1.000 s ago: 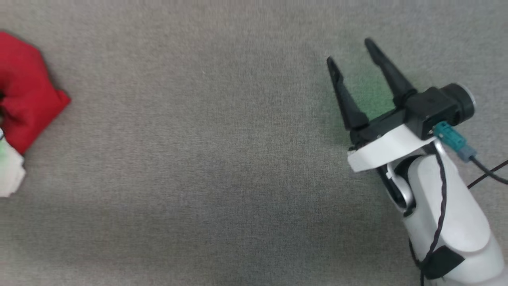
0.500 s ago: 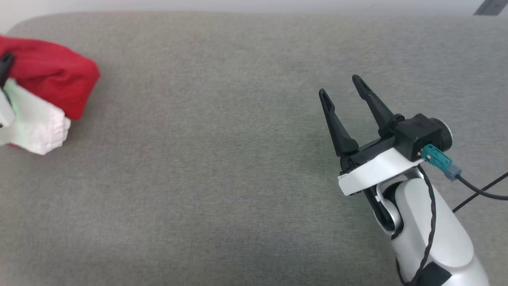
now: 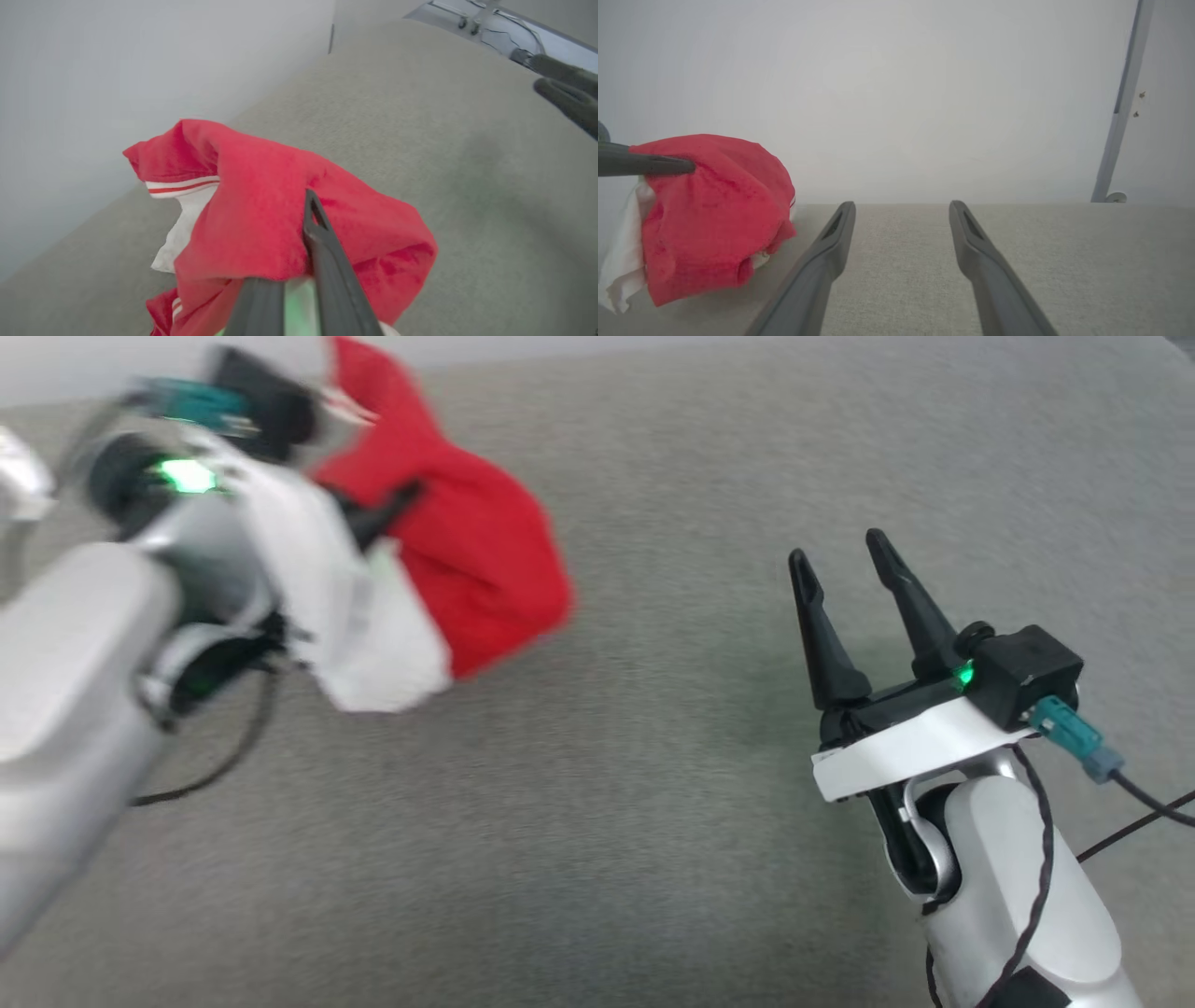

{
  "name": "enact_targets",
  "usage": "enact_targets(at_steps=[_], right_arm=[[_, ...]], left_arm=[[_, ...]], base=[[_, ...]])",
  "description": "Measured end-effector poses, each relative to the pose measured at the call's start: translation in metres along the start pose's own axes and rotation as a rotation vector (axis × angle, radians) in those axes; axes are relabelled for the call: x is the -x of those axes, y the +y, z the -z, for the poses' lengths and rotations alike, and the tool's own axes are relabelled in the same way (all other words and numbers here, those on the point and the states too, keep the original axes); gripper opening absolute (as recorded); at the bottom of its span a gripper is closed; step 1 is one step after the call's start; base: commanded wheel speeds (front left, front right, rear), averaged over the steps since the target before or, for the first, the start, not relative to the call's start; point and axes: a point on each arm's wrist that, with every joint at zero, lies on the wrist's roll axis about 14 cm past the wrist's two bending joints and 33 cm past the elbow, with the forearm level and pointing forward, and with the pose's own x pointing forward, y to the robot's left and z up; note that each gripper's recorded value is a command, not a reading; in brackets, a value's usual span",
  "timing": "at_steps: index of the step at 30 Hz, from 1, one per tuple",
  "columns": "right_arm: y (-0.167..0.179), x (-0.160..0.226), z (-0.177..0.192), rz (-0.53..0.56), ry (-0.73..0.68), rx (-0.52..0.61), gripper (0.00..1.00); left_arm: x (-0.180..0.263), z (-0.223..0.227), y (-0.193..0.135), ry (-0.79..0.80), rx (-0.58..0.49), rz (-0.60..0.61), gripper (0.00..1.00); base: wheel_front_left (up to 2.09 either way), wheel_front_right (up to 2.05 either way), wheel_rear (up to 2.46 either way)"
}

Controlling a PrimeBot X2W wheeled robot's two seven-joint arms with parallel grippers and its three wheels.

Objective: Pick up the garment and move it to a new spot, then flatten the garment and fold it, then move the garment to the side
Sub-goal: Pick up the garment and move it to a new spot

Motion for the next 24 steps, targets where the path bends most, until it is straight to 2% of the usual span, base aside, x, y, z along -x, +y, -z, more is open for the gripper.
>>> enact_targets(at_steps=[1, 2, 7, 13, 16, 19, 24], right_arm=[[-0.006, 0.002, -0.001, 0.018, -0.001, -0.001, 1.0], [-0.019, 0.007, -0.004, 0.055, -0.01, -0.002, 1.0], [-0.048, 0.021, -0.014, 0.145, -0.033, -0.013, 1.0], [-0.085, 0.049, -0.019, 0.267, -0.034, -0.02, 1.0], [-0.098, 0.064, -0.018, 0.321, -0.024, -0.023, 1.0], [-0.104, 0.071, -0.019, 0.344, -0.022, -0.022, 1.0], [-0.109, 0.076, -0.021, 0.364, -0.023, -0.026, 1.0]], left_arm=[[-0.011, -0.002, -0.016, 0.002, -0.016, 0.048, 0.0], [-0.032, -0.006, -0.046, 0.003, -0.042, 0.14, 0.0], [-0.077, -0.028, -0.117, -0.047, -0.114, 0.34, 0.0], [-0.107, -0.073, -0.18, -0.172, -0.112, 0.524, 0.0], [-0.12, -0.081, -0.187, -0.196, -0.089, 0.553, 0.0], [-0.137, -0.063, -0.176, -0.131, -0.071, 0.53, 0.0], [-0.161, -0.001, -0.126, 0.071, -0.127, 0.399, 0.0]], base=[[0.0, 0.0, 0.0], [0.0, 0.0, 0.0], [0.0, 0.0, 0.0], [0.0, 0.0, 0.0], [0.0, 0.0, 0.0], [0.0, 0.0, 0.0], [0.0, 0.0, 0.0]])
